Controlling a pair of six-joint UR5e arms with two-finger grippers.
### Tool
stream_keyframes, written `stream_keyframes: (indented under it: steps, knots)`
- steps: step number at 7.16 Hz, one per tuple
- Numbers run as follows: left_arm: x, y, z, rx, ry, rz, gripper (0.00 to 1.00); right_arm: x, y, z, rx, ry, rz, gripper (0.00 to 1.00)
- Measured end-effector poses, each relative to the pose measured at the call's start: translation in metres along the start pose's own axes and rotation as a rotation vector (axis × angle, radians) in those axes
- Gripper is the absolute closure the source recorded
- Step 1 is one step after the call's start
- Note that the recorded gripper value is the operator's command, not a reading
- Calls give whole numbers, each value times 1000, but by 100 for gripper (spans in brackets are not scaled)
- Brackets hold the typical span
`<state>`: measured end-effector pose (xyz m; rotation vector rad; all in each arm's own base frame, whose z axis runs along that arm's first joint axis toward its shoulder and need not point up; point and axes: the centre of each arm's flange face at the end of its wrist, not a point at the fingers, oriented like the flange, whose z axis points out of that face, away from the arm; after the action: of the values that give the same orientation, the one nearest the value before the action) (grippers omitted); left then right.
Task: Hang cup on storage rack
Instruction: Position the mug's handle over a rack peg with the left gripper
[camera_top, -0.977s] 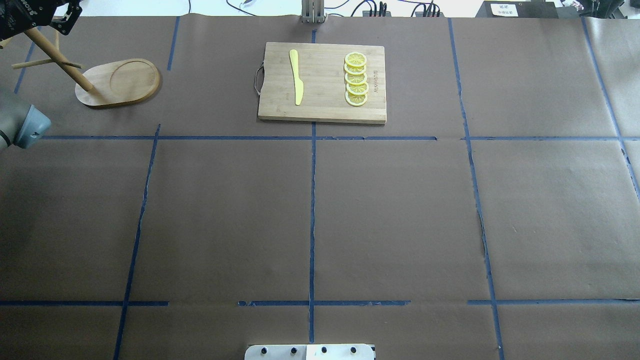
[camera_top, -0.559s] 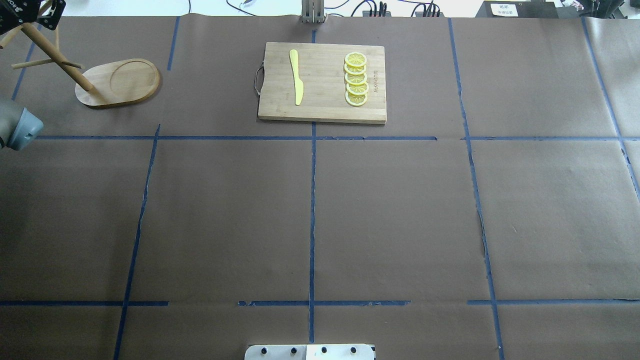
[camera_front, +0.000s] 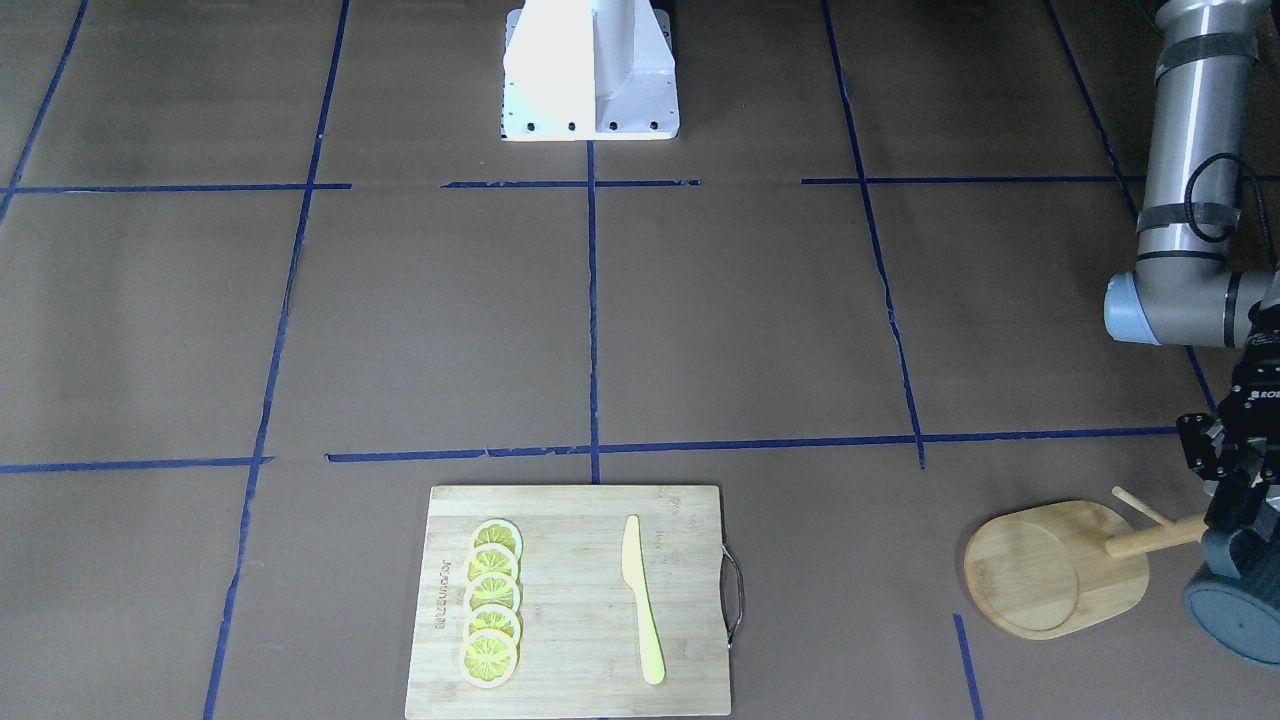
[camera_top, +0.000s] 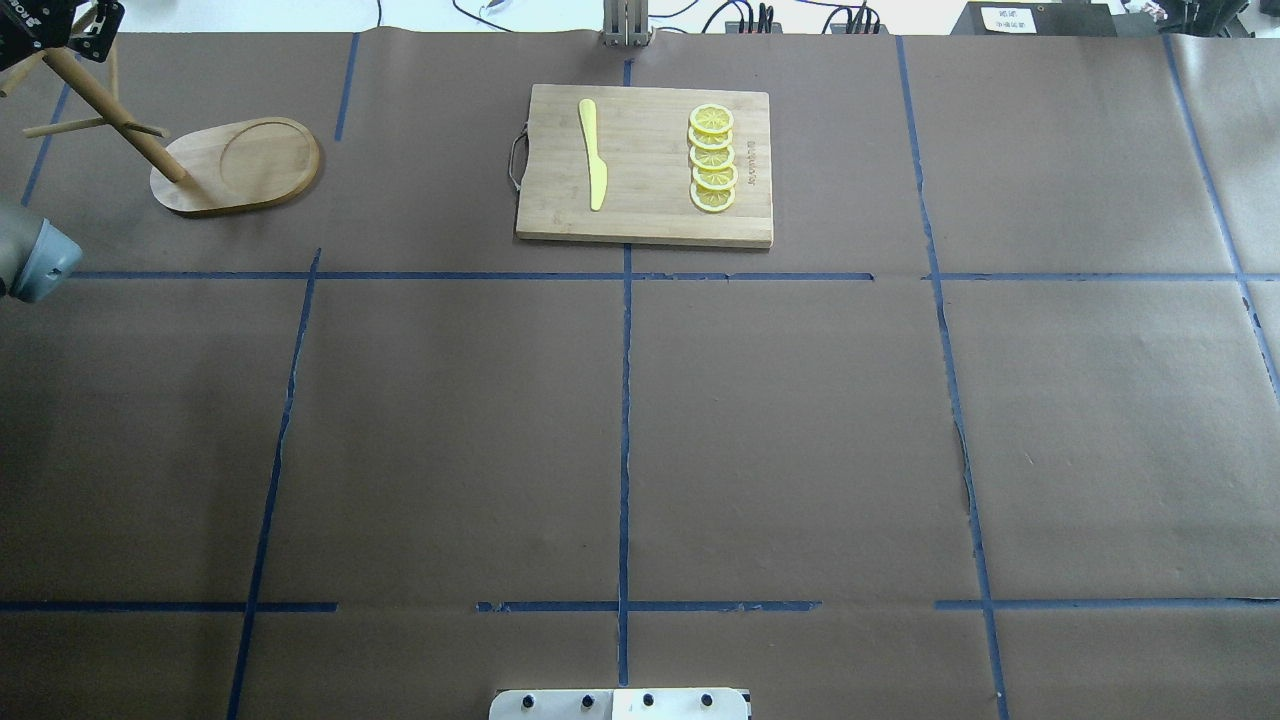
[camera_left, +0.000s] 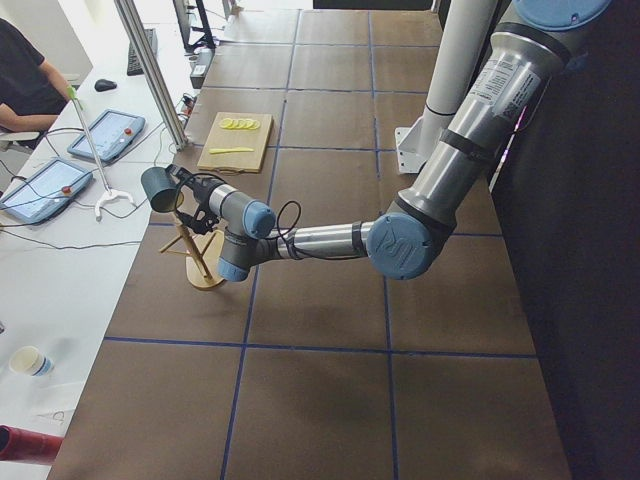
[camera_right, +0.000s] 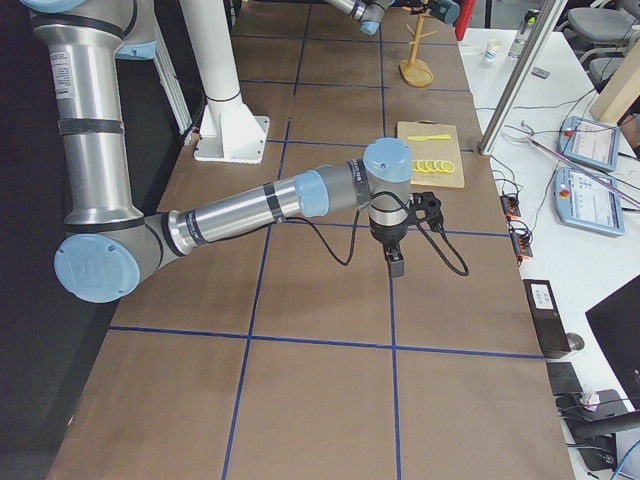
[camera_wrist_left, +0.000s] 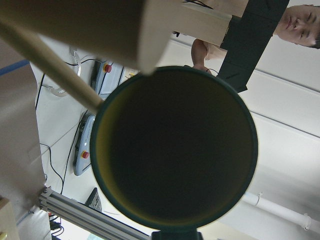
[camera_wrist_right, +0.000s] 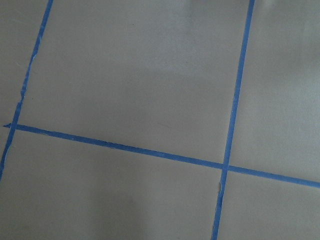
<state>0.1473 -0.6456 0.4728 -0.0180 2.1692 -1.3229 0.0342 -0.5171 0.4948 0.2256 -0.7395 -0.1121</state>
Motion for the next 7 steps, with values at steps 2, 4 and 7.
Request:
stream_keyframes:
  steps: [2, 4, 7]
  knots:
    - [2, 4, 5, -9, 3, -5, 100, 0, 0, 1, -1, 0, 0, 0]
    - [6, 10, 12, -19, 9, -5, 100, 1, 0, 2, -3, 0, 1, 0]
    - [8, 11, 19, -16, 17, -6, 100, 2, 0, 2, -5, 0, 2, 0]
